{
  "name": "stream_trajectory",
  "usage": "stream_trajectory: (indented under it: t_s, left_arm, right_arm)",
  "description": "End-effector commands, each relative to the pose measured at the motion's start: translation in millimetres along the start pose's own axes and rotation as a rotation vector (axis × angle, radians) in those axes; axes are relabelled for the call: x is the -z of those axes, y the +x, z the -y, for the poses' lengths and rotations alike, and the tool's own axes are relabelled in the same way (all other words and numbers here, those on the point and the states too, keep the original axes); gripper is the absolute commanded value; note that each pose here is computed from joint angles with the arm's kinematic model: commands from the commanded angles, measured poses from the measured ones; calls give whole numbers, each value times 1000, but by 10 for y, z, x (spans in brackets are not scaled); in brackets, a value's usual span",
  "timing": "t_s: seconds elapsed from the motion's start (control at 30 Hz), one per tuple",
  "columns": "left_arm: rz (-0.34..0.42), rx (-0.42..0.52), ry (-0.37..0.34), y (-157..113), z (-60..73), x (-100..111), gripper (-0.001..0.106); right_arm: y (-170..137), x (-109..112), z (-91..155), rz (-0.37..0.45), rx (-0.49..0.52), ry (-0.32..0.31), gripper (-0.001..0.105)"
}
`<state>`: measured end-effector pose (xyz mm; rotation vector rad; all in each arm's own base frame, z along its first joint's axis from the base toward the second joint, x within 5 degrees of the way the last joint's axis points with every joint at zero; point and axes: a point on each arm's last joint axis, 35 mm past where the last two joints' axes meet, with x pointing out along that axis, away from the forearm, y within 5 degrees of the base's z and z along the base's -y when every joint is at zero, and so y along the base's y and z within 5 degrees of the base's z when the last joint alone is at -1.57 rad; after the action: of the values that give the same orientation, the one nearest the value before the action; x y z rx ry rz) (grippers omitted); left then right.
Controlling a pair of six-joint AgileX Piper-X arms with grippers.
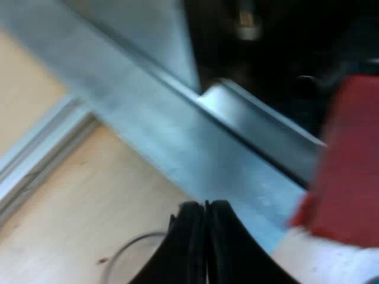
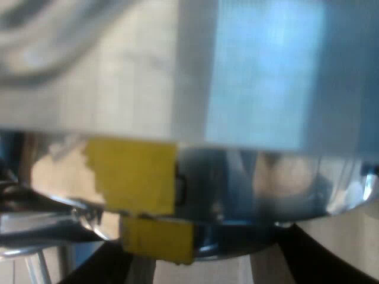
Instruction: Put the handle in the coffee machine
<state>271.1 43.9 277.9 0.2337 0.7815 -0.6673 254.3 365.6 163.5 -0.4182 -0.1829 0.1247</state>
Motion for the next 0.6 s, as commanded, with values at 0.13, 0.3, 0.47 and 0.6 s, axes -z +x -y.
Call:
stream_trajectory:
  t_s: [0.13,0.3,0.47,0.6]
  left_arm:
    - [6,29,66,89,129,-136,1]
    - [-23,49,61,111,179,-128,1]
    - [-56,87,31,105,220,-85,1]
    - [-66,121,15,100,251,-61,1]
  right_arm:
    - [22,-395,170,126,32,123,39]
    - [22,-395,170,126,32,123,39]
    - [22,-395,170,126,32,123,39]
    - [22,-395,170,126,32,123,39]
